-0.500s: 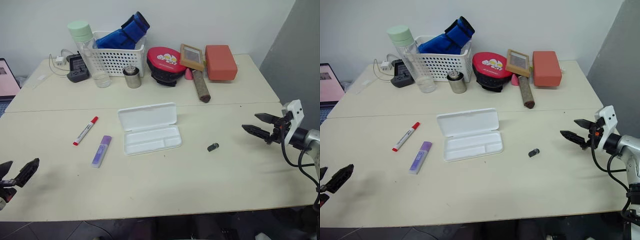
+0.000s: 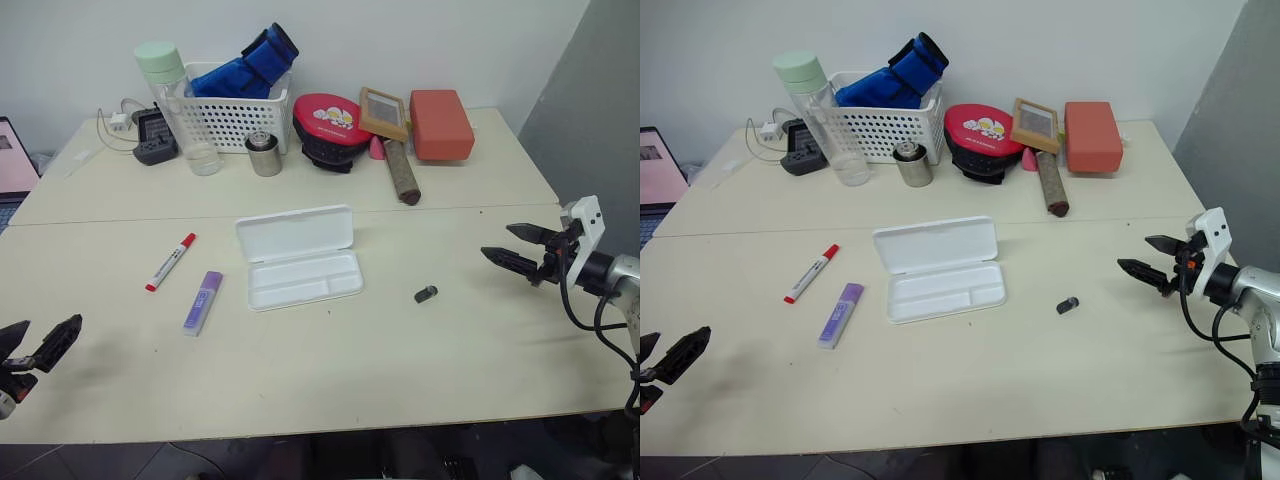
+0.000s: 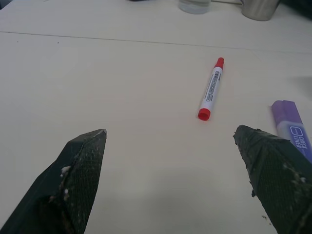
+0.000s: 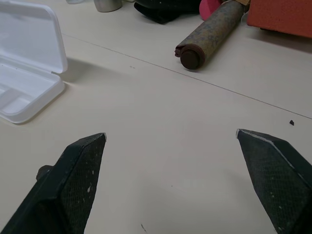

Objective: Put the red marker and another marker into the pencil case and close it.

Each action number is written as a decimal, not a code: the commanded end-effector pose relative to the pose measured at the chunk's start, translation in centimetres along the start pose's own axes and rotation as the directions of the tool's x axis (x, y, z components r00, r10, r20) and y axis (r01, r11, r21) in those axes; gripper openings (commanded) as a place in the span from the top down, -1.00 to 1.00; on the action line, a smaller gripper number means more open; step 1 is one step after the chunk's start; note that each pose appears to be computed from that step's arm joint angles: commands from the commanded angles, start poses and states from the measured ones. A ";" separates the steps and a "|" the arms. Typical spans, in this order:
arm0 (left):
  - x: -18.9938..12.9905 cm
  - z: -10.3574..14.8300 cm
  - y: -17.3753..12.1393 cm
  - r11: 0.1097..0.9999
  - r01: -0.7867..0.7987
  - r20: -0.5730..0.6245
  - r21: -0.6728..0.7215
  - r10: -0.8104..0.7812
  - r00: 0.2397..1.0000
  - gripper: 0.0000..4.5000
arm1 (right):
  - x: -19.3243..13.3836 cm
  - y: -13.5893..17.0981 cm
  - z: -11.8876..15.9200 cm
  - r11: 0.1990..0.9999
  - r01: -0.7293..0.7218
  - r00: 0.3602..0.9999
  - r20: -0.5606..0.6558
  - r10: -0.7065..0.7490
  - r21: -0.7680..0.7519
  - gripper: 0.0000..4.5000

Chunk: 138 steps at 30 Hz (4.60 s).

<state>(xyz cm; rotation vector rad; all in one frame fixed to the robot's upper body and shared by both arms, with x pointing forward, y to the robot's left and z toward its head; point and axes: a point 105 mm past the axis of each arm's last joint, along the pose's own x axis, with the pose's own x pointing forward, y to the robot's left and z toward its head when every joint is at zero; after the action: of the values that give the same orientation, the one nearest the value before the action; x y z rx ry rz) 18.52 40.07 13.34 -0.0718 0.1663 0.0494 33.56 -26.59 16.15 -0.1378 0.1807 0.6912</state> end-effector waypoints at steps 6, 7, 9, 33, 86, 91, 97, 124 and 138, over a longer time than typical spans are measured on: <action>0.2 1.3 0.5 0.998 -0.032 0.044 0.059 0.030 0.999 -0.98 | -0.8 -0.4 1.3 0.999 0.020 0.999 0.028 -0.019 -0.049 -1.00; 0.1 1.4 0.6 0.997 -0.040 0.049 0.060 0.037 0.998 -0.98 | -0.8 -0.4 1.3 0.999 0.021 0.999 0.028 -0.020 -0.050 -1.00; 0.2 1.2 0.5 0.998 -0.032 0.043 0.059 0.030 0.999 -0.98 | -0.8 -0.4 1.3 0.998 0.024 0.999 0.029 -0.022 -0.051 -1.00; 7.9 2.4 -18.2 0.602 0.774 -0.206 0.199 -0.746 0.633 -0.98 | -2.0 10.8 4.7 0.867 -0.450 0.892 -0.069 0.446 -0.217 -1.00; 12.2 -4.3 -28.0 0.140 0.965 -0.493 0.220 -0.838 0.234 0.03 | -1.1 15.0 5.2 0.882 -0.381 0.921 -0.033 0.387 -0.276 -1.00; 12.0 -4.5 -28.0 0.136 0.965 -0.500 0.223 -0.834 0.233 0.26 | -1.1 15.0 5.2 0.878 -0.384 0.920 -0.035 0.391 -0.285 -1.00; 11.3 -4.2 -28.2 0.119 0.968 -0.500 0.223 -0.838 0.218 0.62 | -1.1 15.0 5.3 0.878 -0.383 0.920 -0.034 0.390 -0.286 -1.00; 4.2 -6.1 -30.2 0.037 0.988 -0.540 0.153 -0.834 0.115 0.96 | -2.4 16.7 4.9 0.860 -0.441 0.895 -0.063 0.441 -0.256 -1.00; 3.3 -6.8 -31.0 0.006 0.993 -0.549 0.119 -0.833 0.071 0.96 | -2.8 16.9 4.5 0.855 -0.459 0.888 -0.096 0.449 -0.242 -1.00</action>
<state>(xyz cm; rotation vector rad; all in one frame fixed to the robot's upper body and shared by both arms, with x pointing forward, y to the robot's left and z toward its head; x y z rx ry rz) 22.92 9.41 7.66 0.3386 0.4777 -1.4561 21.34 -14.82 19.42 -0.3425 0.1816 1.1811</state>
